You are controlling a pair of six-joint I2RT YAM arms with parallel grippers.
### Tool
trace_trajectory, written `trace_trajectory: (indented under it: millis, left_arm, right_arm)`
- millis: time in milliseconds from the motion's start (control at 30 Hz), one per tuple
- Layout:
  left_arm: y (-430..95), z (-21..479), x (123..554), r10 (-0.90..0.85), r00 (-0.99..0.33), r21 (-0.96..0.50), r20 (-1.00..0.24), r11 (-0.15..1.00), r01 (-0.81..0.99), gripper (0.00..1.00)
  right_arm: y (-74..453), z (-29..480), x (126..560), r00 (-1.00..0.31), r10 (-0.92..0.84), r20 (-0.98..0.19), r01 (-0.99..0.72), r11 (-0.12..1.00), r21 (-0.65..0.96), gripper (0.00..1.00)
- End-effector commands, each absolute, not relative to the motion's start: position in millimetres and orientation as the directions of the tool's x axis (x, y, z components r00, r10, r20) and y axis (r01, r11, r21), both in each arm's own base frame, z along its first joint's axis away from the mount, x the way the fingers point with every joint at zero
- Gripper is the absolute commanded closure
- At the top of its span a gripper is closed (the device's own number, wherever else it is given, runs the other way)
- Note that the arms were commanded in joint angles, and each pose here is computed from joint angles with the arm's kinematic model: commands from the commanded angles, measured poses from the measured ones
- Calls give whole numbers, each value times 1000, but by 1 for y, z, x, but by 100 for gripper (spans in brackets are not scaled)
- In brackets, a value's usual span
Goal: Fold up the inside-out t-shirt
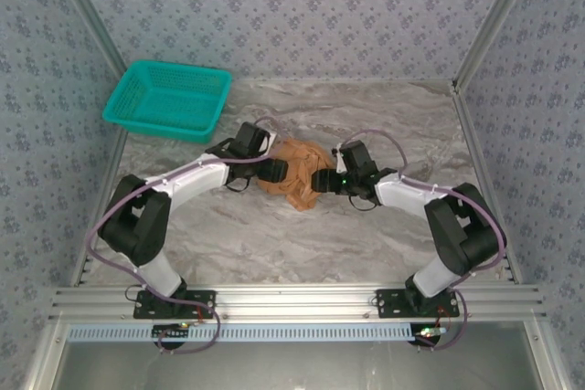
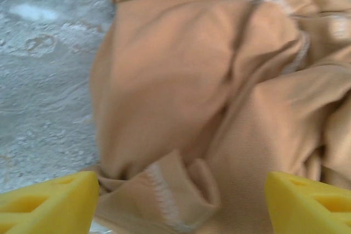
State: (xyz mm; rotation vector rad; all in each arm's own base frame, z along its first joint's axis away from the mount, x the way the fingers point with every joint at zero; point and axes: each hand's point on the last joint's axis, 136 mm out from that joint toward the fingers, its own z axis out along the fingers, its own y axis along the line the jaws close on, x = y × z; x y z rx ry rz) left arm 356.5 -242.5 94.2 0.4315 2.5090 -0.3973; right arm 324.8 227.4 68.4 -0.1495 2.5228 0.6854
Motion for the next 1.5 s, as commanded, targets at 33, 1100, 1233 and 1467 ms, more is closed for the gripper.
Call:
trace_trajectory:
  millis: [33,1100,1233,1467]
  left_arm:
    - [-239,87,362,188,-804,-221,-563,904,366,30]
    - [-119,511,297,-224,89,-175,-970,907,382,100]
    - [-103,525,276,-221,144,-160,-965,924,347,100]
    - [-99,537,270,-243,161,-175,-957,921,349,100]
  right_arm:
    - [250,95,321,-812,-16,-583,-321,847,423,24]
    - [135,485,315,-35,95,-995,-385,917,101,100]
    - [116,496,301,6,67,-998,-322,945,61,100]
    - [100,510,291,53,39,-998,-269,963,24,100]
